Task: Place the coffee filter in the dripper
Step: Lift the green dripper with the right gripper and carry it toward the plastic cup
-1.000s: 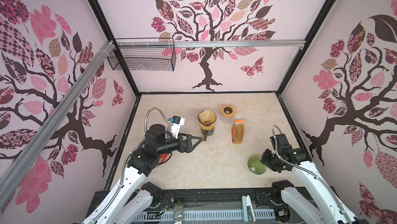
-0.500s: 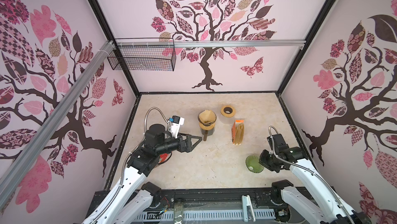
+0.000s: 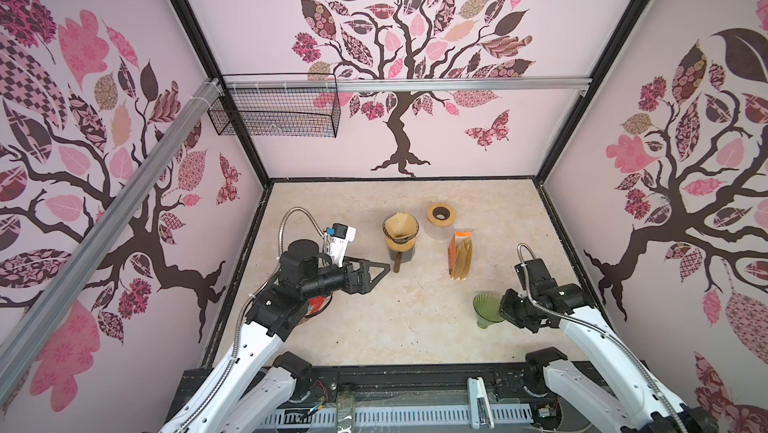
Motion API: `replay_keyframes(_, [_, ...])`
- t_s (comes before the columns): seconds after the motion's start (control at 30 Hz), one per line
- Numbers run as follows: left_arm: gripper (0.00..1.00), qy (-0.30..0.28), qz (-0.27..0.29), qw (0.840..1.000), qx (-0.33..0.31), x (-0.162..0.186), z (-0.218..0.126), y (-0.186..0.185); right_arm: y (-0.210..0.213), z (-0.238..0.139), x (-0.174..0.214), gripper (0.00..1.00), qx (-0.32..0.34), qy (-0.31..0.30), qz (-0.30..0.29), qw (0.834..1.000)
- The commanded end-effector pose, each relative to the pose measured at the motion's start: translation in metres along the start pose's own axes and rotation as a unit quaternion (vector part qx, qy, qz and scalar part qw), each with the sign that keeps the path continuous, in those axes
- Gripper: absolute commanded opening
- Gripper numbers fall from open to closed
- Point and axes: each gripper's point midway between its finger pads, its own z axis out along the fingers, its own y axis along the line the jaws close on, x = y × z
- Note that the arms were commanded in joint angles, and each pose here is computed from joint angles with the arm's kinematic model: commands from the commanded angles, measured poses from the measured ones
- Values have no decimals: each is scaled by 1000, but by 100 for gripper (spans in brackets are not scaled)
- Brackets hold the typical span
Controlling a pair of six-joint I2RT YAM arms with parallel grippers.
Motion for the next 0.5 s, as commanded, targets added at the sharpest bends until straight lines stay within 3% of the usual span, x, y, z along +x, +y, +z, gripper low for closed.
replay_keyframes(0.0, [97,-20,19,1000,10,-11,-5,-8,1,-2,1,6,-3,-1,-7,1000])
replay_keyframes(0.17, [97,-24,22,999,6,-13,-6,-7,6,-4,1,0,-19,-5,-16,1000])
replay_keyframes(0.47, [97,-29,30,999,-17,-15,-7,4,30,-31,-15,0,-73,-55,-41,995])
